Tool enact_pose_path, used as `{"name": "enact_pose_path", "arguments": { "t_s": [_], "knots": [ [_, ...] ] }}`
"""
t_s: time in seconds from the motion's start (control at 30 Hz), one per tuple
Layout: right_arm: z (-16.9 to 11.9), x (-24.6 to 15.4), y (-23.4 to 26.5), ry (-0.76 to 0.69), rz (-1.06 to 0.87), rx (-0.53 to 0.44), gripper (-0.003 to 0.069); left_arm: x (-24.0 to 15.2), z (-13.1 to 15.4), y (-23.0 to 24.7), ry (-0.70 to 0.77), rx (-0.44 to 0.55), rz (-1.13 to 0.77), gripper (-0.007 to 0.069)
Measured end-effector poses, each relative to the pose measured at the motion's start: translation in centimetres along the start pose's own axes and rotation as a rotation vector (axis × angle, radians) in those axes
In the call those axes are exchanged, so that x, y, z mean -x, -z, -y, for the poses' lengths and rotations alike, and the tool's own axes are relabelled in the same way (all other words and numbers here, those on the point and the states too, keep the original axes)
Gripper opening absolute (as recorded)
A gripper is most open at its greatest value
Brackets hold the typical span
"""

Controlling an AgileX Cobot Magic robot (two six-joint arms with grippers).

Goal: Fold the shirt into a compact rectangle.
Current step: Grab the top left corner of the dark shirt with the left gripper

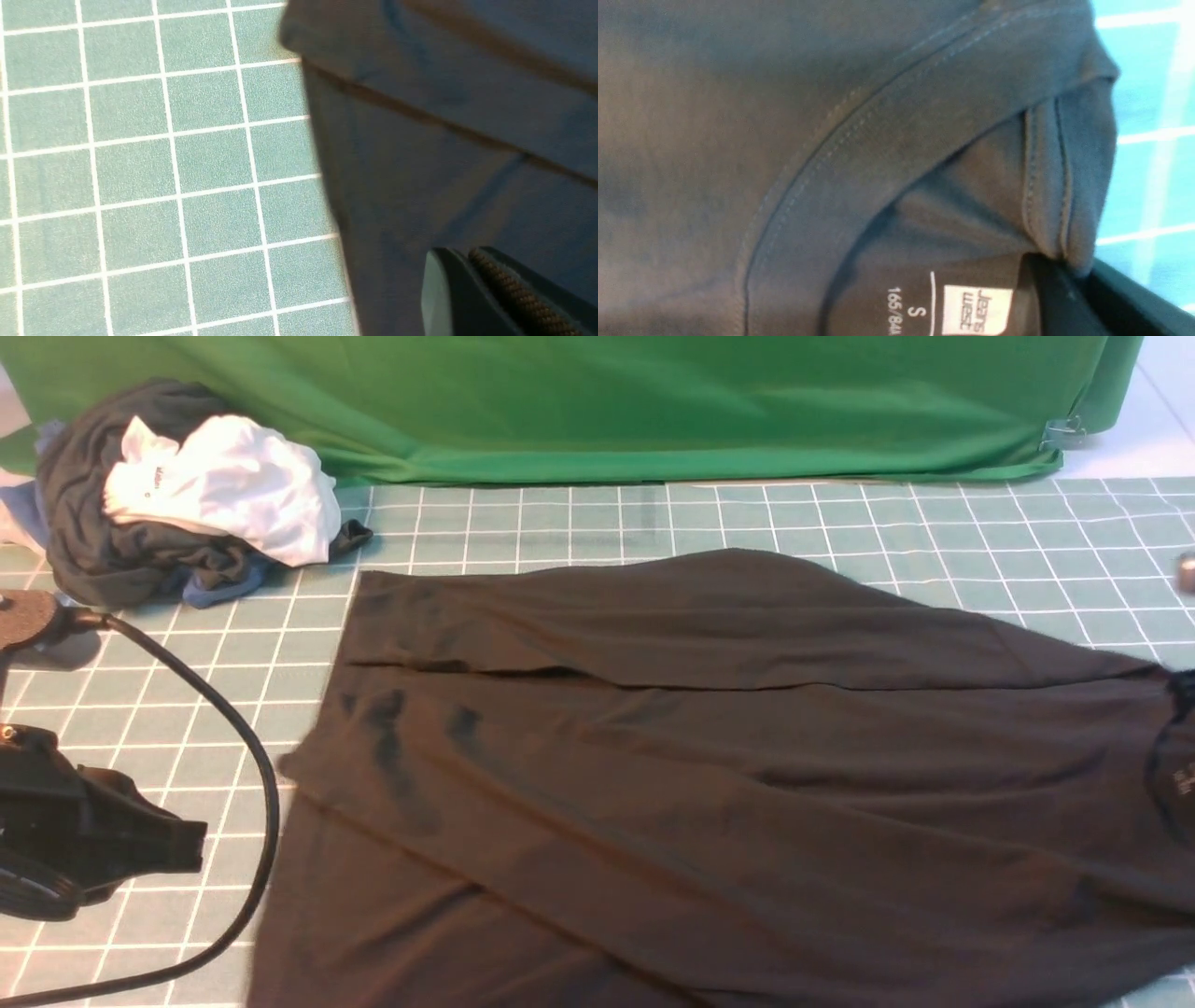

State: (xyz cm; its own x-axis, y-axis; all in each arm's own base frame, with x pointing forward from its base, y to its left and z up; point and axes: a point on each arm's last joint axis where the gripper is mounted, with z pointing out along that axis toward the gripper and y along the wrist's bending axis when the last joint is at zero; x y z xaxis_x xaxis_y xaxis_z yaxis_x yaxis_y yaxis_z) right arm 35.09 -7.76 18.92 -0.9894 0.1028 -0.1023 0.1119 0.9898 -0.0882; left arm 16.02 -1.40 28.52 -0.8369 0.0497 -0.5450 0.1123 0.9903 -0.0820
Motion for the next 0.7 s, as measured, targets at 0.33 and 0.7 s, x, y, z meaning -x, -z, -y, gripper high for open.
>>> {"name": "enact_pose_path", "arguments": {
  "t_s": [0.33, 0.7],
  "knots": [
    [2.4, 0.3, 1.1, -0.061, -0.008, -0.057, 0.0289, 0.0, 0.0, 0.0, 0.051, 0.000, 0.002, 0.0006],
    [1.4, -0.1, 7.1, -0.073, 0.011, -0.049, 0.0372, 2.2, -0.4, -3.0, 0.211, 0.000, -0.054, 0.0006]
  ]
}}
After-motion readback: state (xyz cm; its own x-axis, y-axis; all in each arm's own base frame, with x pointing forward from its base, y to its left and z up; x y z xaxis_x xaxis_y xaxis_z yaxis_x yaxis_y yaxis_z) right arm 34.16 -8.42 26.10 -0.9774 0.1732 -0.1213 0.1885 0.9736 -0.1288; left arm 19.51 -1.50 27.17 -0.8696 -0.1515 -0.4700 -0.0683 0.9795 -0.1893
